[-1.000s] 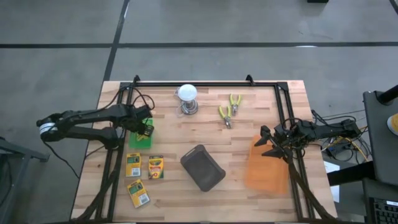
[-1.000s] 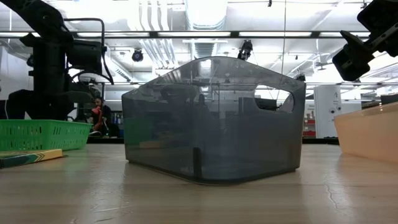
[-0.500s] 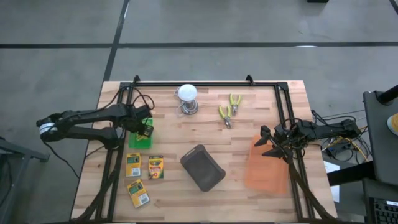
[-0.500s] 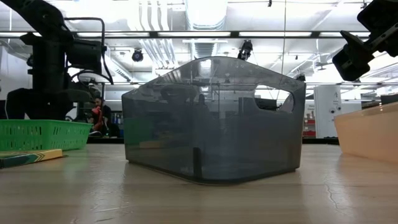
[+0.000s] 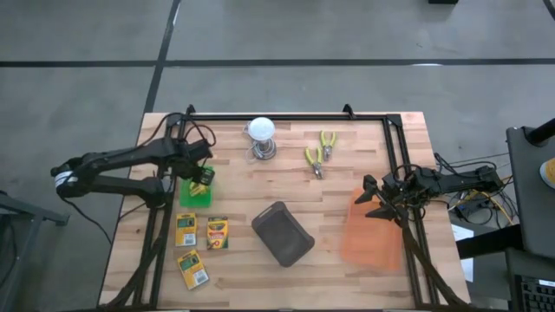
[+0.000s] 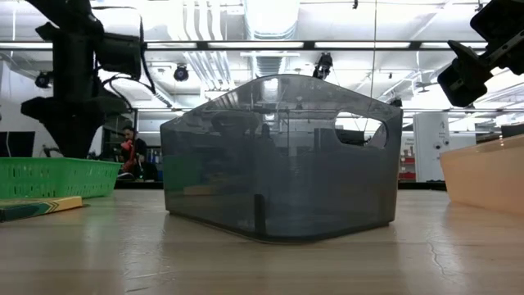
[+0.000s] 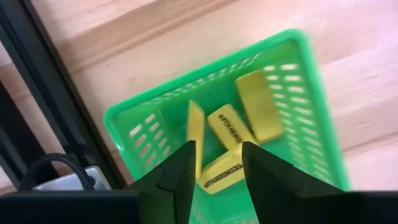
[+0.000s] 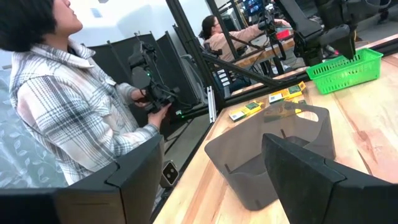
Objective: Pick & Place School Supplies
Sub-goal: Move the green bin to the top left of the table
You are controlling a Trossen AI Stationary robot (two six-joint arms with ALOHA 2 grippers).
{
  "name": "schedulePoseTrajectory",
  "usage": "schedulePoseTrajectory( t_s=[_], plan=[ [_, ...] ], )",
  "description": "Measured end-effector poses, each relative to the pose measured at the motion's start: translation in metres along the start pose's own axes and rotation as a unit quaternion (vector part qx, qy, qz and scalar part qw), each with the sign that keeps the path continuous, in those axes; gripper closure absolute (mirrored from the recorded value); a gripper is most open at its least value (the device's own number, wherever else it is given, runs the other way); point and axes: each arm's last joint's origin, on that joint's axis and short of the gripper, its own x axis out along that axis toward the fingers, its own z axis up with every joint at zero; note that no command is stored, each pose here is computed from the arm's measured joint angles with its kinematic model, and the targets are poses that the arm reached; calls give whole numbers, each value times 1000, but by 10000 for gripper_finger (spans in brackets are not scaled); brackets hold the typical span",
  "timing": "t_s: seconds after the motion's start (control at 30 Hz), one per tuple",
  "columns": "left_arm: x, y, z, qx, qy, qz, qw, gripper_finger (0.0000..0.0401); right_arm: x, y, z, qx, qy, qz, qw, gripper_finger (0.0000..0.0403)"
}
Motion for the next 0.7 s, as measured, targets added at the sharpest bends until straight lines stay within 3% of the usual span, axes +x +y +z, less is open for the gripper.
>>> schedulePoseTrajectory(
  t_s=[0.7],
  plan=[
    [-37,-6,12,-8,-33,-13,999,265,0,0,0,0,0,0,1000,136]
  ],
)
